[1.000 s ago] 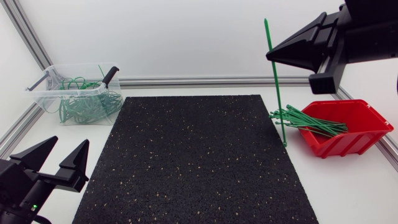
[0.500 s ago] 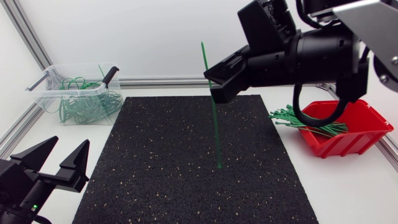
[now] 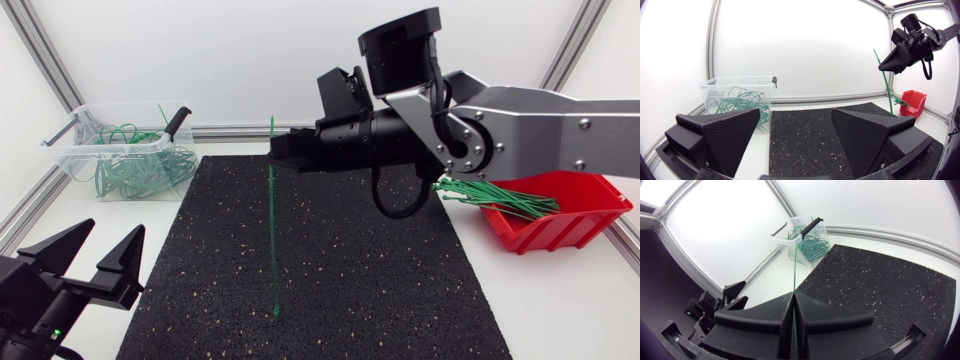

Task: Take a green cable tie from the red box, thread the tail through the head to close it, then place it in the transparent bin on the left.

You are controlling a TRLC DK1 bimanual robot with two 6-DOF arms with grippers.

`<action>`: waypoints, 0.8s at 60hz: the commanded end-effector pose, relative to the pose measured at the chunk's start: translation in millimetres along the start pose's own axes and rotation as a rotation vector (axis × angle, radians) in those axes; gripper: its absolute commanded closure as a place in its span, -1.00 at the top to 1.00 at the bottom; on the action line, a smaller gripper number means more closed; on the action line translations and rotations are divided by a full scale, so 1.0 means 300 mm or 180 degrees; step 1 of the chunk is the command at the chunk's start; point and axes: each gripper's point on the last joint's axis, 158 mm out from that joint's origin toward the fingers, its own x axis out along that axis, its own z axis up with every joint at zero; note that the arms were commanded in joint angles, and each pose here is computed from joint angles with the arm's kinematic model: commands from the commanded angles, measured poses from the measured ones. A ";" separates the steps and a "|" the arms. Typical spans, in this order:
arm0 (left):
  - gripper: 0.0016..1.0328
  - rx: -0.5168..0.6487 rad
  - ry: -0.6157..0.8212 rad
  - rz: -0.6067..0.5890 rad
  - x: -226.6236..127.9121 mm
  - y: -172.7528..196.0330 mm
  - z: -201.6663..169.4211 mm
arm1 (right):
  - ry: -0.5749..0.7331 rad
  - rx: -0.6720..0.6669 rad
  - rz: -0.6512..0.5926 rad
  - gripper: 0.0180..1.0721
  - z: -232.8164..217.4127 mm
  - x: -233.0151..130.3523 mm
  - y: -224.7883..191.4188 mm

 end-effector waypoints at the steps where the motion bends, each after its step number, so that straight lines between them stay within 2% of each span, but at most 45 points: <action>1: 0.93 -0.0063 0.0178 -0.0016 0.005 -0.003 -0.080 | 0.0117 0.0363 -0.0019 -0.89 -0.068 0.046 -0.069; 10: 0.93 -0.0058 0.0178 -0.0016 0.005 -0.003 -0.080 | 0.0098 0.0540 -0.0065 -0.89 -0.116 0.080 -0.153; 20: 0.93 -0.0057 0.0173 -0.0016 0.005 -0.003 -0.078 | 0.0113 0.0554 -0.0252 -0.88 -0.184 0.046 -0.266; 29: 0.93 -0.0057 0.0173 -0.0021 0.005 -0.005 -0.078 | 0.0059 0.0502 -0.0431 -0.67 -0.223 -0.042 -0.349; 37: 0.93 -0.0057 0.0173 -0.0021 0.005 -0.005 -0.078 | 0.0077 0.0422 -0.0630 -0.14 -0.272 -0.097 -0.416; 39: 0.93 -0.0057 0.0173 -0.0016 0.005 -0.004 -0.078 | 0.0122 0.0408 -0.0679 0.09 -0.288 -0.106 -0.437; 42: 0.93 -0.0057 0.0169 -0.0021 0.005 -0.005 -0.077 | 0.0230 0.0407 -0.0749 0.61 -0.318 -0.117 -0.468; 48: 0.93 -0.0057 0.0173 -0.0021 0.005 -0.005 -0.078 | 0.0301 0.0366 -0.0836 0.80 -0.333 -0.145 -0.504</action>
